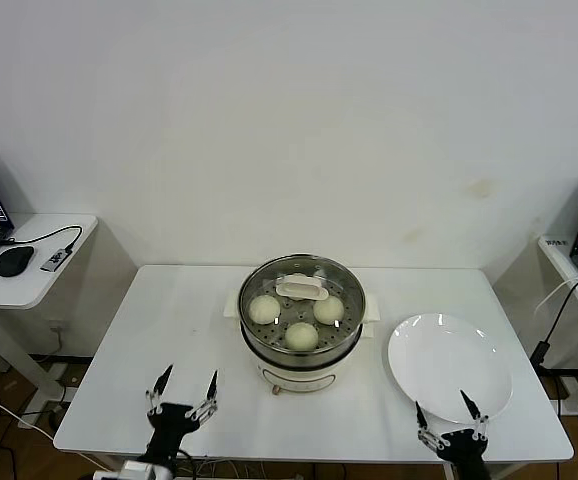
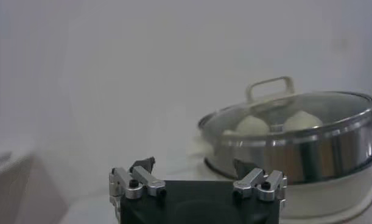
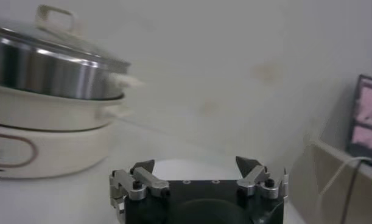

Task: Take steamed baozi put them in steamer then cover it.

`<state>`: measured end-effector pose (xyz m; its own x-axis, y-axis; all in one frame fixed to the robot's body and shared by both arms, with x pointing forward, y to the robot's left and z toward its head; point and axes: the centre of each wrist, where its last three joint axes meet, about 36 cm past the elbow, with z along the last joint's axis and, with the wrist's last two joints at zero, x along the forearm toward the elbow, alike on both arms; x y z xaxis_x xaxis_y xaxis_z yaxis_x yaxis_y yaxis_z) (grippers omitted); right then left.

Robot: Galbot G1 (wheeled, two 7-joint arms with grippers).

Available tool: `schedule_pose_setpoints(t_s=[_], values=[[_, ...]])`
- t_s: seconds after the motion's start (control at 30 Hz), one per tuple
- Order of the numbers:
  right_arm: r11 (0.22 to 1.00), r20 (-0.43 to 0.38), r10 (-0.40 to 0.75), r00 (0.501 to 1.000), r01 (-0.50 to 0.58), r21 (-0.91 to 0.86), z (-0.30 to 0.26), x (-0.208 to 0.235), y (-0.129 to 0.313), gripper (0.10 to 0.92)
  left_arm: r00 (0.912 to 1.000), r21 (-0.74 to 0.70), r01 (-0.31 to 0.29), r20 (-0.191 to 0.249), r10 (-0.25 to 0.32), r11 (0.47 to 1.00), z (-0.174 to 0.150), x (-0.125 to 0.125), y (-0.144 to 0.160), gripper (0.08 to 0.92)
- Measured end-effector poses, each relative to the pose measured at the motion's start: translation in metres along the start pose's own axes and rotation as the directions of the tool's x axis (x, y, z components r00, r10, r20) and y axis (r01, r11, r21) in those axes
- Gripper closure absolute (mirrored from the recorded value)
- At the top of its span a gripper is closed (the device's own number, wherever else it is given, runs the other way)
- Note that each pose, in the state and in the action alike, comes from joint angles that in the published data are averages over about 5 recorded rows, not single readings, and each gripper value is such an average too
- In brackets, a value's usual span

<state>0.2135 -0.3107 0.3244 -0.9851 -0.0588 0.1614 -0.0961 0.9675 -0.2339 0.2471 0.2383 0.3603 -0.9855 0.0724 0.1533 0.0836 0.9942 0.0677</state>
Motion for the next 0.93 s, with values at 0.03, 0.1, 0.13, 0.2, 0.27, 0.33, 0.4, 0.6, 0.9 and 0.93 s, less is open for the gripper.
schedule_pose_setpoints(t_s=[0.03,0.1,0.13,0.2,0.27,0.33,0.4,0.6,0.9,0.93], values=[[1.0,-0.002,-0.007,1.0,0.007,-0.005,0.0,0.0,0.002,0.2,0.9999,0.015,0.009,-0.009,-0.009,1.0,0.004,0.004,0.001,0.177],[1.0,-0.005,-0.019,1.0,0.019,-0.016,0.001,0.001,0.005,0.2,0.9994,0.04,0.025,-0.026,-0.024,0.999,0.012,0.01,0.002,0.177],[0.999,-0.006,-0.026,1.0,0.026,-0.02,0.001,0.001,0.007,0.2,0.999,0.051,0.031,-0.035,-0.029,0.998,0.016,0.013,0.003,0.177],[0.999,-0.009,-0.038,0.999,0.038,-0.029,0.002,0.003,0.011,0.2,0.998,0.068,0.041,-0.051,-0.038,0.997,0.022,0.019,0.005,0.177],[0.998,-0.012,-0.049,0.999,0.049,-0.035,0.002,0.004,0.014,0.2,0.9971,0.082,0.049,-0.063,-0.043,0.995,0.028,0.024,0.006,0.177],[0.997,-0.015,-0.059,0.998,0.059,-0.041,0.002,0.006,0.016,0.2,0.9963,0.092,0.054,-0.071,-0.048,0.994,0.032,0.028,0.006,0.177],[0.997,-0.017,-0.069,0.998,0.068,-0.048,0.001,0.007,0.018,0.2,0.9957,0.098,0.058,-0.077,-0.05,0.993,0.037,0.032,0.006,0.177],[0.993,-0.024,-0.096,0.995,0.094,-0.07,-0.003,0.009,0.023,0.2,0.9951,0.106,0.06,-0.085,-0.051,0.993,0.043,0.037,0.008,0.177],[0.99,-0.037,-0.112,0.993,0.109,-0.085,-0.01,0.009,0.031,0.2,0.9952,0.1,0.042,-0.092,-0.032,0.994,0.047,0.037,0.012,0.177],[0.99,-0.038,-0.113,0.993,0.109,-0.085,-0.01,0.009,0.031,0.2,0.9952,0.1,0.04,-0.093,-0.031,0.994,0.047,0.038,0.012,0.177]])
